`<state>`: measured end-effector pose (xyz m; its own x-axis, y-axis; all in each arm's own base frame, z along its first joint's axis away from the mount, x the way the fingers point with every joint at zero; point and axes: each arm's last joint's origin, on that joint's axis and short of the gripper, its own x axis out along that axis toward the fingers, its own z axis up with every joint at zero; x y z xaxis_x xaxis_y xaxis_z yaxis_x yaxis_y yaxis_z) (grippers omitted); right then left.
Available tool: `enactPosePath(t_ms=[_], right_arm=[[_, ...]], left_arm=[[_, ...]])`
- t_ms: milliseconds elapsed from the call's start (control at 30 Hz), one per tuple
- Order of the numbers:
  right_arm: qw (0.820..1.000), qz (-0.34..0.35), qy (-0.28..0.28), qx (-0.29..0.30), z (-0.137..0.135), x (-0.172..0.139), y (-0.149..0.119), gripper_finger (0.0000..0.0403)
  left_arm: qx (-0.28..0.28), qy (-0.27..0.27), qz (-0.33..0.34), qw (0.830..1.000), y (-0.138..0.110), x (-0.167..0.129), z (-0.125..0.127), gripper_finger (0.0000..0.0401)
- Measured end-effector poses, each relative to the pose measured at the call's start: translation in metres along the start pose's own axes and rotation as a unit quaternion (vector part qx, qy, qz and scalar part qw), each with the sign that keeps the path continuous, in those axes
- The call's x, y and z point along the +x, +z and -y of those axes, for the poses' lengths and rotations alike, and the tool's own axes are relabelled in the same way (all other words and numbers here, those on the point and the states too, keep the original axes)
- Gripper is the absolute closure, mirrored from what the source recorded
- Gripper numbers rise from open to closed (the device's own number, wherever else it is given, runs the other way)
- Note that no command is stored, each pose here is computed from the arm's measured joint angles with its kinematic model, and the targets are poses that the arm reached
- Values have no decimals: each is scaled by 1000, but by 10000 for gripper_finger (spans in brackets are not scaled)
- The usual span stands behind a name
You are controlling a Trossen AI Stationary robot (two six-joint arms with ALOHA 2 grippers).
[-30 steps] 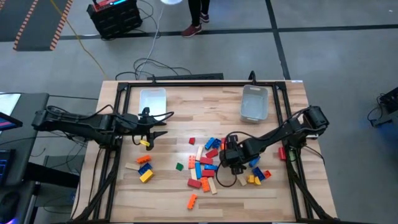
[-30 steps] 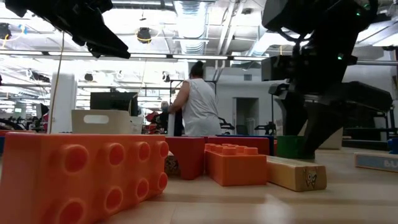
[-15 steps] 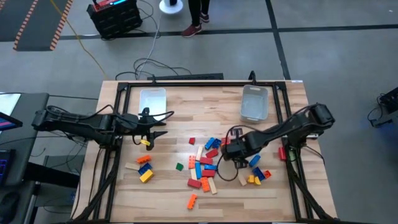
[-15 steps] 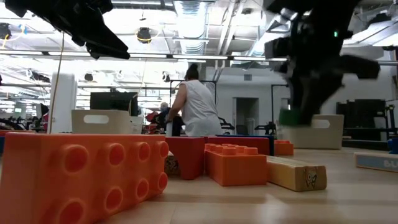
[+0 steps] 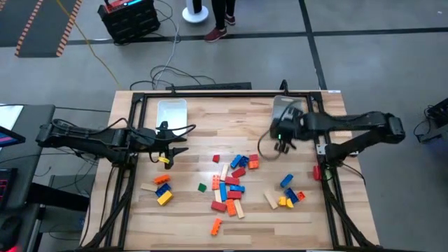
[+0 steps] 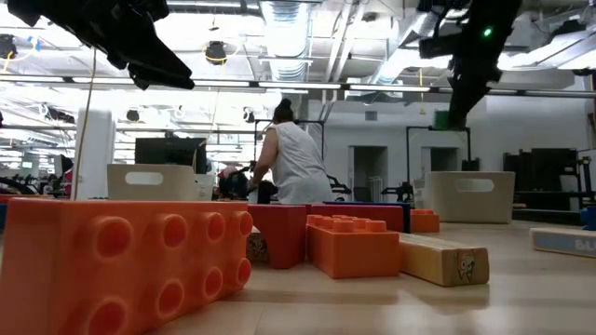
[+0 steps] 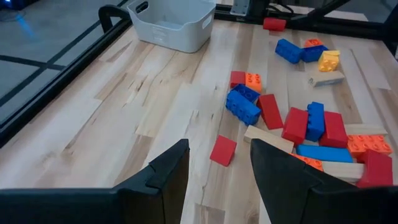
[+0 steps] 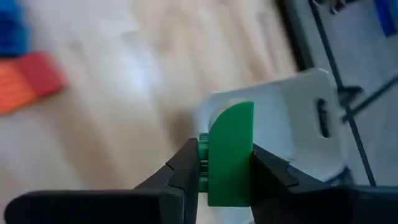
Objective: Sort blocks by size
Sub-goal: Put the small green game piece into the gray bin, then put the small red block into the gray bin
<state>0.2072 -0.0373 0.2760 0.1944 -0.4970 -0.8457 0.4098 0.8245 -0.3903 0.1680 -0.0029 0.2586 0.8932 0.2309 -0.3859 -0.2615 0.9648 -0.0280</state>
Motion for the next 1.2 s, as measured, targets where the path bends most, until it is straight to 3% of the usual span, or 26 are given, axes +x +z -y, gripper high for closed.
enactPosePath(t_ms=[300,567,700,967,1200], right_arm=[[994,-89,47,32,45,47,7,272],[991,-102,75,37,56,88,-3,269],[988,-103,101,57,62,97,-10,246],[988,-94,111,57,70,85,-7,157],[992,14,122,37,54,33,7,149]], left_arm=[[-10,9,-49,999,-9,8,1,234],[-25,-6,-86,996,-18,5,7,234],[-43,-26,-111,993,-23,3,12,234],[-56,-50,-109,991,-23,0,22,234],[-65,-24,-110,992,-17,7,28,234]])
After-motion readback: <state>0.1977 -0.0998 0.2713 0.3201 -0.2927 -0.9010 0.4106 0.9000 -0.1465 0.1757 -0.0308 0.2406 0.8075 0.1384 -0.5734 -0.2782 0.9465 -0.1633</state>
